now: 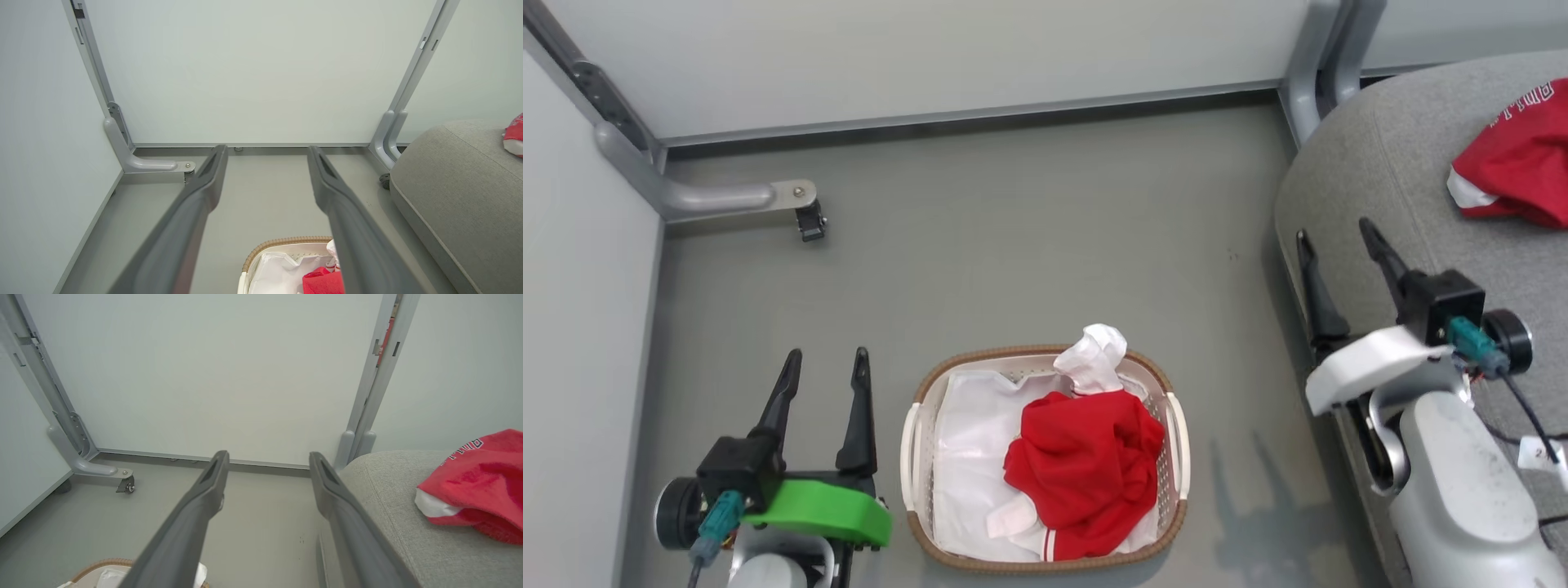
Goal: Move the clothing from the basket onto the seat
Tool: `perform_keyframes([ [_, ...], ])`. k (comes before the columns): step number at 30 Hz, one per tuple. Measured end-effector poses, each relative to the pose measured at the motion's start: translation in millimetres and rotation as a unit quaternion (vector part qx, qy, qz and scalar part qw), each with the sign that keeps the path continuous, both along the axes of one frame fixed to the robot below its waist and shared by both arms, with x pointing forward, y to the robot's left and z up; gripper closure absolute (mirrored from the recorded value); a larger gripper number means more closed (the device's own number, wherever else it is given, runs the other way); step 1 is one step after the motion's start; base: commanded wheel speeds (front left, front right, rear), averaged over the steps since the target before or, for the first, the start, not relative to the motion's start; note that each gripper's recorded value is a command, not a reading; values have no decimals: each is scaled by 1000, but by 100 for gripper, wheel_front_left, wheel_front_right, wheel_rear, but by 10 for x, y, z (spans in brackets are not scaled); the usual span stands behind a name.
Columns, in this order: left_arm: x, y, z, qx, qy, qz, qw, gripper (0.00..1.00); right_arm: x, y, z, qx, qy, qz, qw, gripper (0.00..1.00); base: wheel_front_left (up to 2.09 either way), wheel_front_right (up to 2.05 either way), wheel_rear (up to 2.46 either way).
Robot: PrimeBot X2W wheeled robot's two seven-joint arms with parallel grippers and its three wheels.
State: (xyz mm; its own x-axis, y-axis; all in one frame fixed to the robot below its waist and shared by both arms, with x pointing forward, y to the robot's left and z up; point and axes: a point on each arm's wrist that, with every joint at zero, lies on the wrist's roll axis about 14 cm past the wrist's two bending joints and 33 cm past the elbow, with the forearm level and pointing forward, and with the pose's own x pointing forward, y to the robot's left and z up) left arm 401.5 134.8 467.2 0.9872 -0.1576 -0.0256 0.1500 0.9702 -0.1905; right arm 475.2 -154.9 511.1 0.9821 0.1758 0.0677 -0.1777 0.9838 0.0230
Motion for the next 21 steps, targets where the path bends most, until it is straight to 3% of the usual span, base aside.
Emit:
perform_keyframes([
  [9, -369, 423, -10, -19, 8, 75, 997, 0, -467, 261, -94, 32, 9, 17, 999, 0, 0, 0, 0],
  [21, -542, 413, -21, -24, 10, 74, 997, 0, -774, 314, -201, 39, 27, 25, 999, 0, 0, 0, 0],
])
